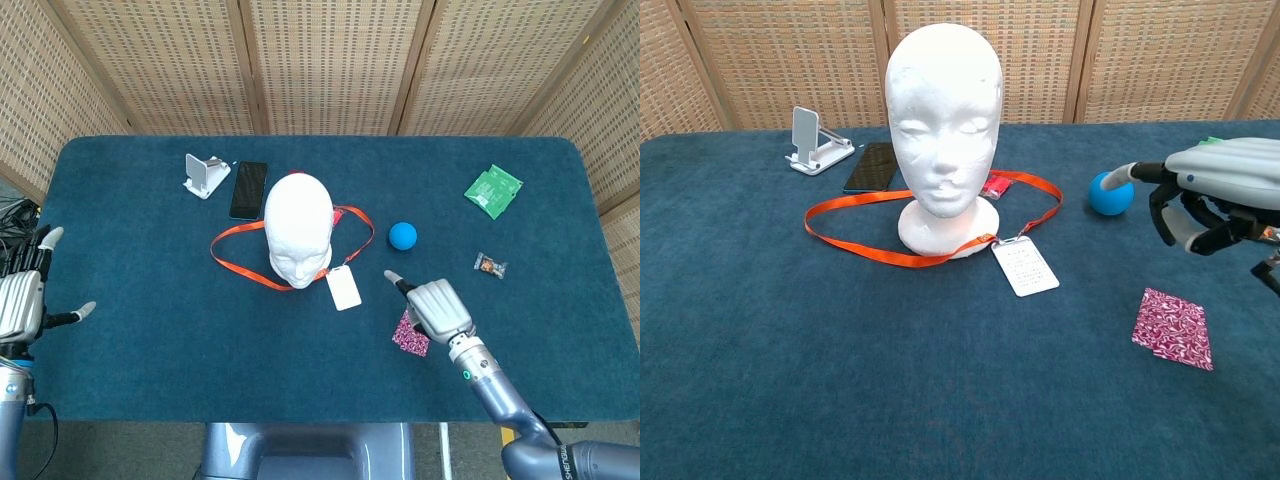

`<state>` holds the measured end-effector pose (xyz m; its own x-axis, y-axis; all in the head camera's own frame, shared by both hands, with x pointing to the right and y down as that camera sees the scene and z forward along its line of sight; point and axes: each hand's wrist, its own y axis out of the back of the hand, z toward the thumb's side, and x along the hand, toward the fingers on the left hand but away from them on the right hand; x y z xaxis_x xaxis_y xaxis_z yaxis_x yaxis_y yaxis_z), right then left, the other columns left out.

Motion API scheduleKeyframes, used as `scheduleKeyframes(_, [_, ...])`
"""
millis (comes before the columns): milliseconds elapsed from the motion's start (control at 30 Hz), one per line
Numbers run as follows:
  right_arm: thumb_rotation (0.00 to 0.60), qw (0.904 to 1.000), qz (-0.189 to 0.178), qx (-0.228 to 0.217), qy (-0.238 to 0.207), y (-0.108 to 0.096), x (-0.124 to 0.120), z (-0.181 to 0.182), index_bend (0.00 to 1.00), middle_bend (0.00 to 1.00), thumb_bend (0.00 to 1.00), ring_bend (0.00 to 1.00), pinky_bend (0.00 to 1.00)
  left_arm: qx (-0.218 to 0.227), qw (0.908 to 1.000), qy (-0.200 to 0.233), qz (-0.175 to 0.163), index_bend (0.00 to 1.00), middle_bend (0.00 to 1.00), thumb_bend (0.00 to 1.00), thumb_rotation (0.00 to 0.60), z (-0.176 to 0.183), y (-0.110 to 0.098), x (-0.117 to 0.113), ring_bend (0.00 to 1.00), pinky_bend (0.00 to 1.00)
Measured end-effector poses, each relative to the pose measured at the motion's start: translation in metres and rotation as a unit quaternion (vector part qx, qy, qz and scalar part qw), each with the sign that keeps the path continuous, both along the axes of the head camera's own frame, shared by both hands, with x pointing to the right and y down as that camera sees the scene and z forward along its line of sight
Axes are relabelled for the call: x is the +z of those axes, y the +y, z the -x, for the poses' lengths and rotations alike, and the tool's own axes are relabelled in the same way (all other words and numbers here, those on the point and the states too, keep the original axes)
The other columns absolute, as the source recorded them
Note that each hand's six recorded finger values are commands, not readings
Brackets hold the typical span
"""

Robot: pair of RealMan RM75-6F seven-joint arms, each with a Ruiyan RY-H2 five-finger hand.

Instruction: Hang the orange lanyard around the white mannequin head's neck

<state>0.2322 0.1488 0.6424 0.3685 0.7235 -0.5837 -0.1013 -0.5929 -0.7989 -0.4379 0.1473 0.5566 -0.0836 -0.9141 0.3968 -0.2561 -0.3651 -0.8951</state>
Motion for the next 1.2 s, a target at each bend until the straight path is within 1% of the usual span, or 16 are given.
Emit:
scheduleKeyframes(133, [0.600, 0.9997, 0.017, -0.015, 0.012, 0.001, 0.009, 0.017, 0.12, 0.62, 0.96, 0.77, 0.96, -0.001, 1.0000, 0.002, 0.002, 0.00, 0.00, 0.00, 0.600, 0.001, -0.001, 0.002, 0.00, 0.00])
scheduleKeyframes(333, [0.600, 0.9980, 0.044, -0.038, 0.024, 0.008, 0.021, 0.045, 0.12, 0.62, 0.96, 0.77, 0.96, -0.003, 1.0000, 0.005, 0.005, 0.00, 0.00, 0.00, 0.600, 0.001, -0.002, 0.003, 0.00, 0.00])
scheduleKeyframes(533, [0.600, 0.9959, 0.062, -0.055, 0.036, 0.015, 0.032, 0.071, 0.13, 0.62, 0.97, 0.77, 0.96, -0.005, 0.9999, 0.006, 0.007, 0.00, 0.00, 0.00, 0.600, 0.002, -0.002, 0.004, 0.00, 0.00])
scheduleKeyframes(633, [0.600, 0.9954, 0.069, -0.055, 0.038, 0.016, 0.036, 0.082, 0.13, 0.63, 0.99, 0.78, 0.96, -0.005, 0.9999, 0.007, 0.009, 0.00, 0.00, 0.00, 0.600, 0.002, -0.002, 0.005, 0.00, 0.00])
scheduleKeyframes(767, [0.600, 0.9949, 0.078, -0.051, 0.037, 0.015, 0.039, 0.094, 0.13, 0.67, 1.00, 0.81, 0.97, -0.005, 0.9999, 0.008, 0.010, 0.00, 0.00, 0.00, 0.600, 0.002, -0.003, 0.005, 0.00, 0.00])
scheduleKeyframes(933, [0.600, 0.9947, 0.079, -0.050, 0.041, 0.012, 0.042, 0.108, 0.13, 0.71, 1.00, 0.86, 1.00, -0.005, 0.9999, 0.010, 0.011, 0.00, 0.00, 0.00, 0.600, 0.003, -0.002, 0.005, 0.00, 0.00])
scheduleKeyframes(1067, [0.600, 0.9945, 0.083, -0.040, 0.049, 0.010, 0.048, 0.110, 0.13, 0.73, 1.00, 0.89, 1.00, -0.006, 0.9999, 0.010, 0.011, 0.00, 0.00, 0.00, 0.600, 0.003, -0.003, 0.005, 0.00, 0.00])
scheduleKeyframes(1200, [0.600, 0.9932, 0.091, -0.027, 0.068, 0.008, 0.056, 0.108, 0.13, 0.74, 1.00, 0.90, 1.00, -0.007, 0.9998, 0.012, 0.010, 0.00, 0.00, 0.00, 0.600, 0.004, -0.003, 0.005, 0.00, 0.00])
